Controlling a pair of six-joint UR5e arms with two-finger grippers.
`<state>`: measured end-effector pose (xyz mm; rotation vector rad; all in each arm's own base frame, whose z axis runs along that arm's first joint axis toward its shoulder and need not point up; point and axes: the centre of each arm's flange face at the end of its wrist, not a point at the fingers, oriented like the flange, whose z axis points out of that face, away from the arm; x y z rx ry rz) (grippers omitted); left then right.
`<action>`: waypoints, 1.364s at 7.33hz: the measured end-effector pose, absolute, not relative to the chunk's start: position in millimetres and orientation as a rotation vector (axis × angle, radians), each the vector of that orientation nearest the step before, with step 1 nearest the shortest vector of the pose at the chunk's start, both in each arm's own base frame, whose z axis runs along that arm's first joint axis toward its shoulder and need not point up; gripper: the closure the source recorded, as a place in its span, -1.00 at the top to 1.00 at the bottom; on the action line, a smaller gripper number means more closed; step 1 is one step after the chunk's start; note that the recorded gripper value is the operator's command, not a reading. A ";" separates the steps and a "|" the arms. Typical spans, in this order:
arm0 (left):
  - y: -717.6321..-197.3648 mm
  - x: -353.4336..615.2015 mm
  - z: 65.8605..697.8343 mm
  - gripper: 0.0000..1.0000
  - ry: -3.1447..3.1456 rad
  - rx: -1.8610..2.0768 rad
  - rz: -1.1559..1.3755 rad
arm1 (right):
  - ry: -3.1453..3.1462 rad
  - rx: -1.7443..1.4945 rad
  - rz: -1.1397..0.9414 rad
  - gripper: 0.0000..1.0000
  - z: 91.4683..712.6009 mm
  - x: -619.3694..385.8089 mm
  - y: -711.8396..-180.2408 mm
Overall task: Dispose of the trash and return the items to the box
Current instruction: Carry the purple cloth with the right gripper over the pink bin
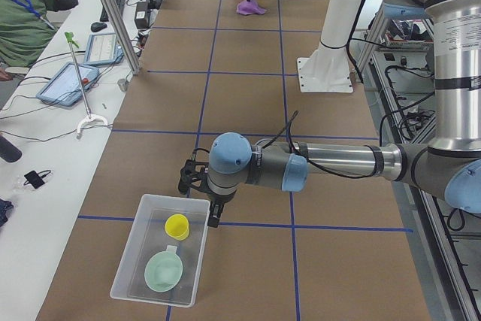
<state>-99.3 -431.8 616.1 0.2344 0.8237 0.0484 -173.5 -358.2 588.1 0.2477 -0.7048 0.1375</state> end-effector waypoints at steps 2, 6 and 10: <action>-431.9 -98.9 616.0 0.98 0.824 0.234 0.049 | -0.713 0.248 0.136 -1.00 584.0 -171.5 -355.7; -432.4 -98.6 615.6 0.98 0.826 0.234 0.048 | -0.809 0.222 0.158 -1.00 546.7 -140.1 -359.3; -430.5 -97.9 626.5 0.98 0.834 0.206 0.036 | -0.774 0.198 0.107 -1.00 495.9 -22.1 -392.8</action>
